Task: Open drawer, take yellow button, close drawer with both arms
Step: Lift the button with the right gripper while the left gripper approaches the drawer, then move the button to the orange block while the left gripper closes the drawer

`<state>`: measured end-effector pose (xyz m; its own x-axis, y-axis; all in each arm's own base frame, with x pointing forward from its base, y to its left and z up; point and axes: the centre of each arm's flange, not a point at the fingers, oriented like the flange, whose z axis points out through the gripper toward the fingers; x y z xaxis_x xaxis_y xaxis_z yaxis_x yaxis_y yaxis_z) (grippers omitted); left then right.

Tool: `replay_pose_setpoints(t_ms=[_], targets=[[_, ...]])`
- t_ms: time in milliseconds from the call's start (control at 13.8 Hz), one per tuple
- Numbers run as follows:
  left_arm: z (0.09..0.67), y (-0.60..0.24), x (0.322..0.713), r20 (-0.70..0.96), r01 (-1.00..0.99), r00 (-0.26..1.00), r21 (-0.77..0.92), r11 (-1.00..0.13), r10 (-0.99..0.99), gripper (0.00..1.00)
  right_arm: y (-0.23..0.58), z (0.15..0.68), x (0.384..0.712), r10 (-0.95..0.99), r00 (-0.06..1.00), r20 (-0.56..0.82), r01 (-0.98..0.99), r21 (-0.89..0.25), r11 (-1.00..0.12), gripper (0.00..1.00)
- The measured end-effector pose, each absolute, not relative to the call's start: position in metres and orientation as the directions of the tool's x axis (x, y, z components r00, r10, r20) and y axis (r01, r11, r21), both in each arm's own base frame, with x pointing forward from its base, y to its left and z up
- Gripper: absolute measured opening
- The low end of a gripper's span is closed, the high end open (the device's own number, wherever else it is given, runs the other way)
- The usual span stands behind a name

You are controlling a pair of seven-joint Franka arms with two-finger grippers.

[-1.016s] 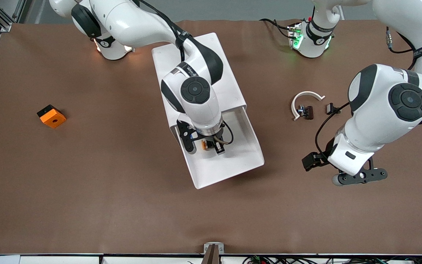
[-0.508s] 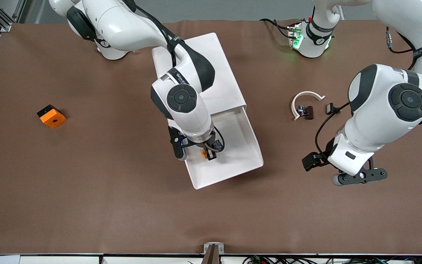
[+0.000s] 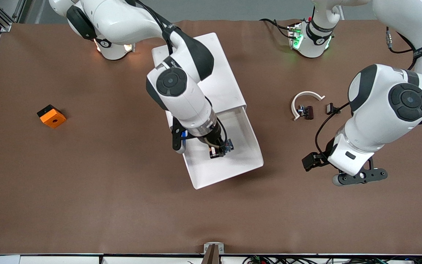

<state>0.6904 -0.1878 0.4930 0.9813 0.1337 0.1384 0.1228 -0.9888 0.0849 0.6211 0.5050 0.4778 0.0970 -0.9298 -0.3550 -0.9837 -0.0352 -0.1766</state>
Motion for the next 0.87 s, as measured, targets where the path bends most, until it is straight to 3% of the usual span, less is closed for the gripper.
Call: replay_pose_setpoints(t_ms=[145, 218, 435, 653, 798, 871], targets=[[0.491, -0.189, 0.694, 0.156, 0.121, 0.979, 0.095, -0.988, 0.135, 1.00, 0.490, 0.513, 0.622, -0.909, 0.074, -0.410, -0.987, -0.159, -0.008, 0.41], [0.489, -0.190, 0.696, 0.167, 0.119, 0.977, 0.102, -0.988, 0.135, 1.00, 0.476, 0.530, 0.620, -0.911, 0.106, -0.398, -0.988, -0.143, -0.052, 0.41], [0.473, -0.197, 0.705, 0.201, 0.109, 0.971, 0.128, -0.986, 0.134, 1.00, 0.441, 0.577, 0.592, -0.858, 0.400, -0.322, -0.916, -0.102, -0.389, 0.41], [0.441, -0.223, 0.714, 0.234, 0.100, 0.962, 0.170, -0.980, 0.139, 1.00, 0.391, 0.632, 0.562, -0.673, 0.688, -0.272, -0.713, -0.083, -0.696, 0.41], [0.416, -0.250, 0.718, 0.252, 0.142, 0.947, 0.224, -0.964, 0.198, 1.00, 0.353, 0.659, 0.548, -0.515, 0.816, -0.262, -0.550, -0.074, -0.832, 0.41], [0.404, -0.263, 0.718, 0.256, 0.160, 0.940, 0.249, -0.955, 0.224, 0.94, 0.336, 0.665, 0.545, -0.455, 0.851, -0.263, -0.488, -0.072, -0.870, 0.41]])
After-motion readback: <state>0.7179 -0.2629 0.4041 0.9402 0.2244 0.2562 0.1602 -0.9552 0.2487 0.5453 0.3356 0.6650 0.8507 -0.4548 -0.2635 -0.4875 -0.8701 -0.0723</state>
